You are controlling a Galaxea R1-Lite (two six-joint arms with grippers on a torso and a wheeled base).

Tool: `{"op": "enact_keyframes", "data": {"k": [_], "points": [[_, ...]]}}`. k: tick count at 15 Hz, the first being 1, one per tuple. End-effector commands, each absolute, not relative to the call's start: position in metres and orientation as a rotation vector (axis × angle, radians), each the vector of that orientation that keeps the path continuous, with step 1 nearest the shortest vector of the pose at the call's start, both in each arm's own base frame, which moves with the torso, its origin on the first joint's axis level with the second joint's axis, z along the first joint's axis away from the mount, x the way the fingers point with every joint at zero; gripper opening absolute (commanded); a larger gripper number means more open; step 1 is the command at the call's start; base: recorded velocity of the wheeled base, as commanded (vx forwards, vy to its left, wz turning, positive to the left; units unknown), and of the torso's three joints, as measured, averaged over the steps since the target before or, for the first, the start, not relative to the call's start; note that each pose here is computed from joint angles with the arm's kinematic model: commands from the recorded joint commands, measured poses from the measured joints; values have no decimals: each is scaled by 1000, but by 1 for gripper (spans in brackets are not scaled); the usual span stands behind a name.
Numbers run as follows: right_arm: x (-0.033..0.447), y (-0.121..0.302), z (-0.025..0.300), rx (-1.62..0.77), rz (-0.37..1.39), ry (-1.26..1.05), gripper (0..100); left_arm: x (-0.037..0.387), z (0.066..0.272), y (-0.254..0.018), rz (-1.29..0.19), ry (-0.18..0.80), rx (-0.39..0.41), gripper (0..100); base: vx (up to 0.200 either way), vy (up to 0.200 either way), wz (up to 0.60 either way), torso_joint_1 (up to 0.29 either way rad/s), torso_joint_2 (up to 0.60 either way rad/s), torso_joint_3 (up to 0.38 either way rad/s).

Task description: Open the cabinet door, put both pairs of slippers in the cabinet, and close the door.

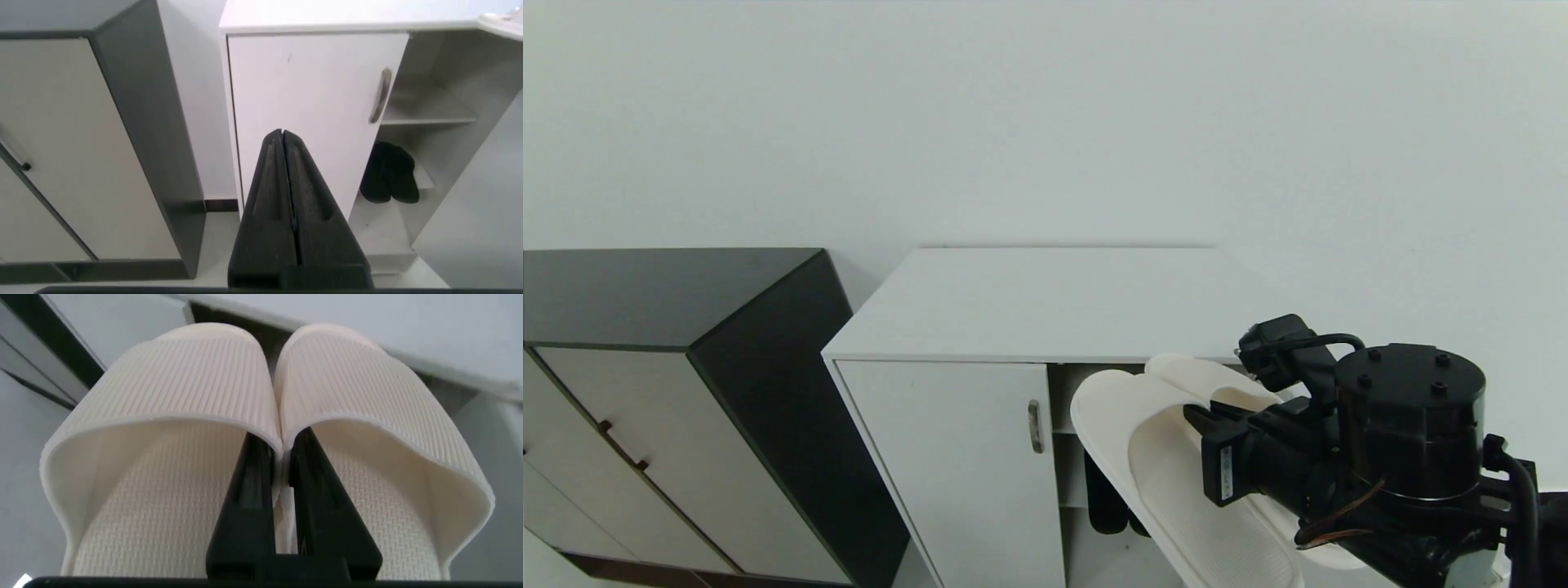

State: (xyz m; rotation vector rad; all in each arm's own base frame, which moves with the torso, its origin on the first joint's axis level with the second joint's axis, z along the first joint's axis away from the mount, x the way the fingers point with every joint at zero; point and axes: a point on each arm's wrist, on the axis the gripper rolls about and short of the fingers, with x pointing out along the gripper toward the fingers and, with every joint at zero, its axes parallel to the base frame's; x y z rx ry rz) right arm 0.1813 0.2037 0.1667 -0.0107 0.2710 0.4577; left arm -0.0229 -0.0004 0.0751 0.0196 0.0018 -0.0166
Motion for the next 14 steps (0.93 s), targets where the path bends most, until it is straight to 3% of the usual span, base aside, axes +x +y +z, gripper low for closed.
{"op": "enact_keyframes", "data": {"k": [1, 14], "points": [[182, 204, 166, -13, 460, 274, 0, -23, 75, 0, -17, 3, 20, 0, 0, 0, 0, -232, 544, 315], [174, 210, 166, -21, 478, 271, 0, -23, 75, 0, -17, 3, 20, 0, 0, 0, 0, -201, 515, 318]]}}
